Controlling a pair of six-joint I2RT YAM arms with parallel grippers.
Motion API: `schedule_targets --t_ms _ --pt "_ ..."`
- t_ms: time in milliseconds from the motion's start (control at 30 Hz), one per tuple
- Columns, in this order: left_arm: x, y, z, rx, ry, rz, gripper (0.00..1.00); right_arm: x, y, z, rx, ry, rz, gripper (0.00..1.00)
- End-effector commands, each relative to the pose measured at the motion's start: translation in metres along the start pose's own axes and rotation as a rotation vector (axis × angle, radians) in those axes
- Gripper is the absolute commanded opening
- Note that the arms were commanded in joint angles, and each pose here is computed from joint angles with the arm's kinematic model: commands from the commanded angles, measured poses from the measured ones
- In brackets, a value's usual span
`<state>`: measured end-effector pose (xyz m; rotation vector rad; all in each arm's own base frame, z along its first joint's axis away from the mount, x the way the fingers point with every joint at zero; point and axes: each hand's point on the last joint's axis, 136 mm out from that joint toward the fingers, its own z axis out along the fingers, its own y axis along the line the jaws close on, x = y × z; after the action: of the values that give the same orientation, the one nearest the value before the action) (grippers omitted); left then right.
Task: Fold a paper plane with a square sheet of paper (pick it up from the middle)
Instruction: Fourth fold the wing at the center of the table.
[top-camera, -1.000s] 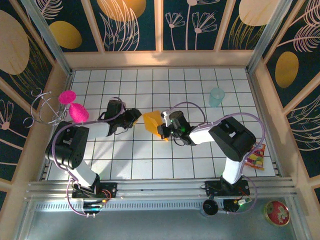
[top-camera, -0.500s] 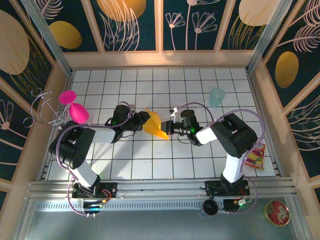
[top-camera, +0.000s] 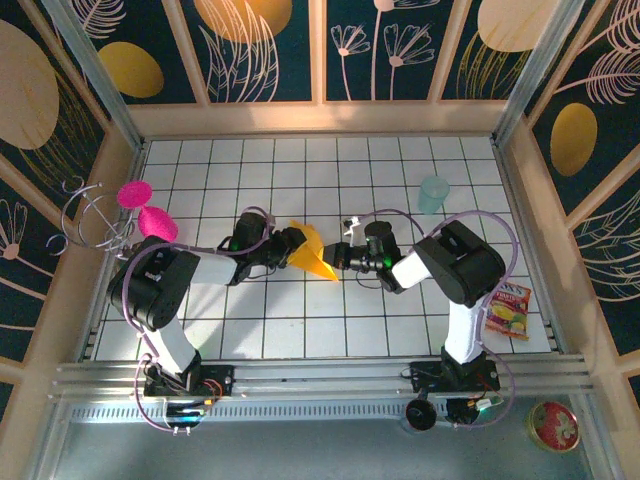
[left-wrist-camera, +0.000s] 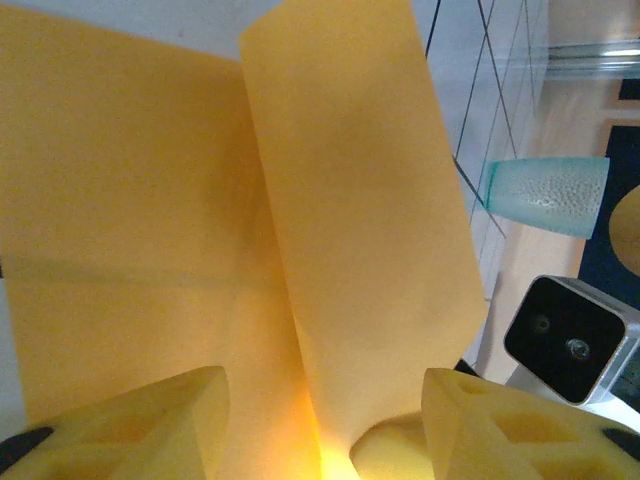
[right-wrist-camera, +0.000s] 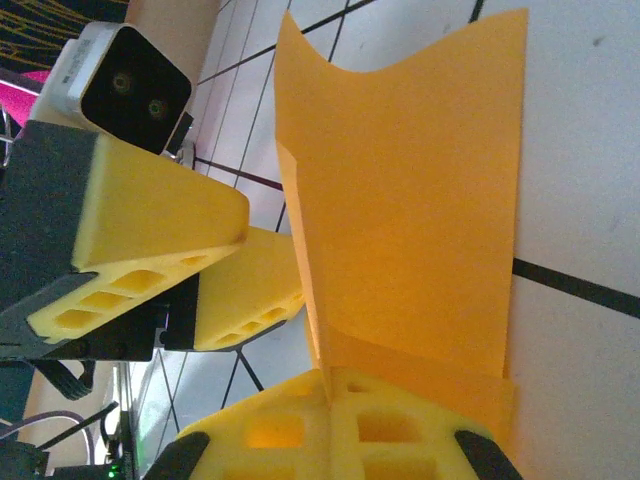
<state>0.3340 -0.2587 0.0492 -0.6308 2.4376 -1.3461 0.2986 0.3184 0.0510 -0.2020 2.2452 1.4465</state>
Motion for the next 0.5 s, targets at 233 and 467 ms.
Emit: schedule_targets --t_ms 233,467 --pt "0.0 0.017 0.012 -0.126 0.025 0.071 0.62 0.003 -0.008 -0.001 -0.018 0.015 0.085 0.0" --pt "-0.002 0.026 0.015 -0.187 0.025 0.073 0.62 0.005 -0.012 0.0 -0.011 0.027 0.116 0.0"
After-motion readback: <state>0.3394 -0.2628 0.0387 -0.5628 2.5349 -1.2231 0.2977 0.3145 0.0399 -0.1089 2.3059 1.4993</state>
